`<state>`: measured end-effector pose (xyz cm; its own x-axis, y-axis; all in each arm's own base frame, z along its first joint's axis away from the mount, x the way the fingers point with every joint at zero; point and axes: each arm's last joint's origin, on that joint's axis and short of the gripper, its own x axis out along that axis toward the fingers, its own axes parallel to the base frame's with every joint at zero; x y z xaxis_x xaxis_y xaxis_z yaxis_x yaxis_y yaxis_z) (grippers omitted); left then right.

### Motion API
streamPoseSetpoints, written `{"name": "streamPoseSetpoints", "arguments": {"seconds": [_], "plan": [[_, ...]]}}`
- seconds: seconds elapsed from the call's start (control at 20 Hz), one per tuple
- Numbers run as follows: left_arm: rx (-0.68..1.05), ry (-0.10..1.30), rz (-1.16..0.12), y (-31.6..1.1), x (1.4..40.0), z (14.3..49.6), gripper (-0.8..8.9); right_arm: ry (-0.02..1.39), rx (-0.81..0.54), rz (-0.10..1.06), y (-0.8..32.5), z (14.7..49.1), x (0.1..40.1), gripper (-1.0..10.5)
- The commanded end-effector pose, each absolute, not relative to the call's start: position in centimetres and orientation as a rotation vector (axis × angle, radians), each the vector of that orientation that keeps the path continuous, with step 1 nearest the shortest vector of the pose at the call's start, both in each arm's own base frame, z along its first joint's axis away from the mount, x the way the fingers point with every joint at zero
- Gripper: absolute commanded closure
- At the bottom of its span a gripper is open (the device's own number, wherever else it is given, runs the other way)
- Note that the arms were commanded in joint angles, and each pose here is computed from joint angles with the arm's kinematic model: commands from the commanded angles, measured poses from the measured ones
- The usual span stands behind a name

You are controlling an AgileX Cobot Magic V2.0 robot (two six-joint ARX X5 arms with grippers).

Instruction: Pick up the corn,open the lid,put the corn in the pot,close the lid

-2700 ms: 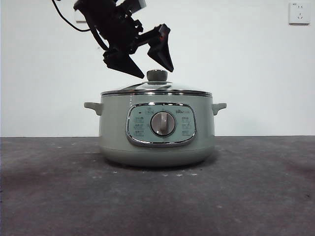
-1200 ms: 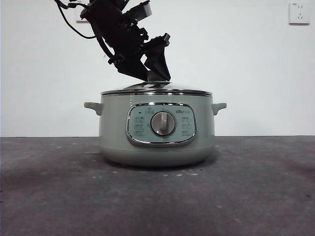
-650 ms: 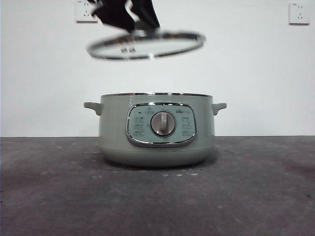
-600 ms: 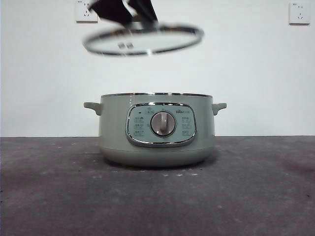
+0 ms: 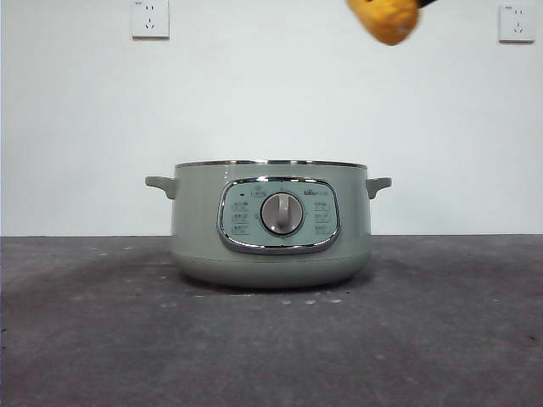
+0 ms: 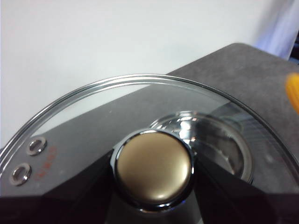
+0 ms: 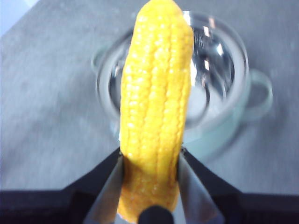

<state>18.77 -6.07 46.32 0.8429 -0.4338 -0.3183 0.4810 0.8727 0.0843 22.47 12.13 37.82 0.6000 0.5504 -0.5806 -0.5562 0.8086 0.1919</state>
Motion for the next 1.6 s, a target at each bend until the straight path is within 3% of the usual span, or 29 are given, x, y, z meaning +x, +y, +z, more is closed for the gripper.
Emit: {"name": "streamPoseSetpoints", "arguments": {"seconds": [0.05,0.4,0.7,1.15,1.6], "plan": [[0.154,0.214,-0.484,-5.1,16.2,46.5,8.21,0.673,-0.032,0.669,13.9,38.3,25.7,9.6],[0.106,0.263,-0.497,-3.5,10.1,41.1,8.21,0.794,-0.082,0.674,18.9,36.7,35.0,9.6],[0.108,0.262,-0.49,-2.6,7.1,40.8,8.21,0.908,-0.111,0.685,23.0,31.8,39.9,9.6],[0.108,0.274,-0.492,-2.5,6.9,40.7,8.21,1.09,-0.246,0.67,26.0,25.1,40.5,9.6],[0.108,0.277,-0.493,-2.5,6.9,40.7,8.22,1.131,-0.292,0.607,26.2,23.2,40.9,9.6]]}}
